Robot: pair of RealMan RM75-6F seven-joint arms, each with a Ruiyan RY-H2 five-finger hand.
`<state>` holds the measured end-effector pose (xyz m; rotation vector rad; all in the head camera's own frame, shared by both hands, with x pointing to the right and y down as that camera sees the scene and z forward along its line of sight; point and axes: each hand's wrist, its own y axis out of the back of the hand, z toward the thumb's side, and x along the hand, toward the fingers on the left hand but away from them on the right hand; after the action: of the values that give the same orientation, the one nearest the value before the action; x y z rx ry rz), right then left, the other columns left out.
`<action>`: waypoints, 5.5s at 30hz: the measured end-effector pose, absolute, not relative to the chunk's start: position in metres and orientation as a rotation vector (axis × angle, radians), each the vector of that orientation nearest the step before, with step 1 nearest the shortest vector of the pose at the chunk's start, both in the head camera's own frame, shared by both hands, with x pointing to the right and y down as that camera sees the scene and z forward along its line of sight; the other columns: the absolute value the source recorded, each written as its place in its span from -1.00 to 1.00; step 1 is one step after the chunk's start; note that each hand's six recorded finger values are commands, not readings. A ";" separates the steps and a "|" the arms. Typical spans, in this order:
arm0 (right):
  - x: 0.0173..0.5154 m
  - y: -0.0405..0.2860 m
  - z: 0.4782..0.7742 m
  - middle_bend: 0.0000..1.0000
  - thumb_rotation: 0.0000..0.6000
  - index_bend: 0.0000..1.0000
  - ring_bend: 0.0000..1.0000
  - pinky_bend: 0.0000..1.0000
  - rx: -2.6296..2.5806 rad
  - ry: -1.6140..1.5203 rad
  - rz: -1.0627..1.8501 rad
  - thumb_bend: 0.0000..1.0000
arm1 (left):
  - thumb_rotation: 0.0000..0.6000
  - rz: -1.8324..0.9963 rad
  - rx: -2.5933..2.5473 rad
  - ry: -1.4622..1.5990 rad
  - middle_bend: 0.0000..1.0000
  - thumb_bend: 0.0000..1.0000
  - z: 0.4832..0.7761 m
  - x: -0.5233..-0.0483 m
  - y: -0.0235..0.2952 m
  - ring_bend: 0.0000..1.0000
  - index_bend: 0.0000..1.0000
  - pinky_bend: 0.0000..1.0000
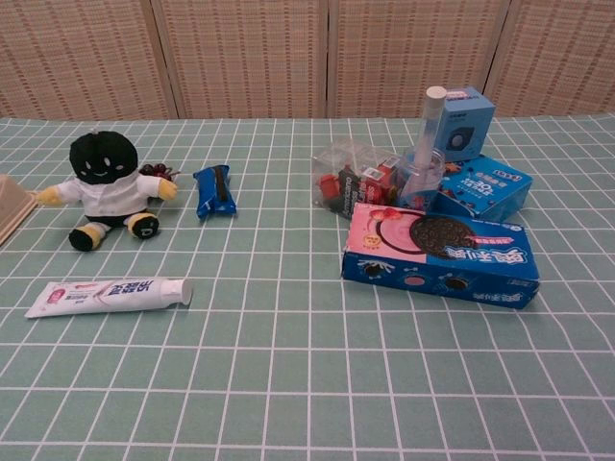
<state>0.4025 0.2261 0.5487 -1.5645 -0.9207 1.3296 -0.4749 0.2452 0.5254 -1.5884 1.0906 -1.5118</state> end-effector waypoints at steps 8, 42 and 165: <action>0.401 0.227 0.549 -0.10 1.00 -0.27 -0.07 0.20 -1.580 -0.934 1.328 -0.30 | 1.00 -1.496 -1.571 1.102 0.25 -0.35 0.519 -0.475 0.245 -0.07 -0.11 0.07; 0.248 0.112 0.636 1.00 1.00 -0.44 1.00 1.00 -1.872 -1.110 1.176 -0.67 | 1.00 -1.452 -1.597 1.191 0.25 -0.35 0.504 -0.487 0.241 -0.07 -0.11 0.07; 0.165 0.126 0.601 1.00 1.00 0.55 1.00 1.00 -2.519 -1.296 0.757 0.16 | 1.00 -1.423 -1.658 1.221 0.25 -0.35 0.496 -0.487 0.241 -0.06 -0.12 0.07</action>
<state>0.1654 0.1263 0.6011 -2.5192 -1.2964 0.7574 -0.4867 0.2414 0.4964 -1.6576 1.2208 -1.4233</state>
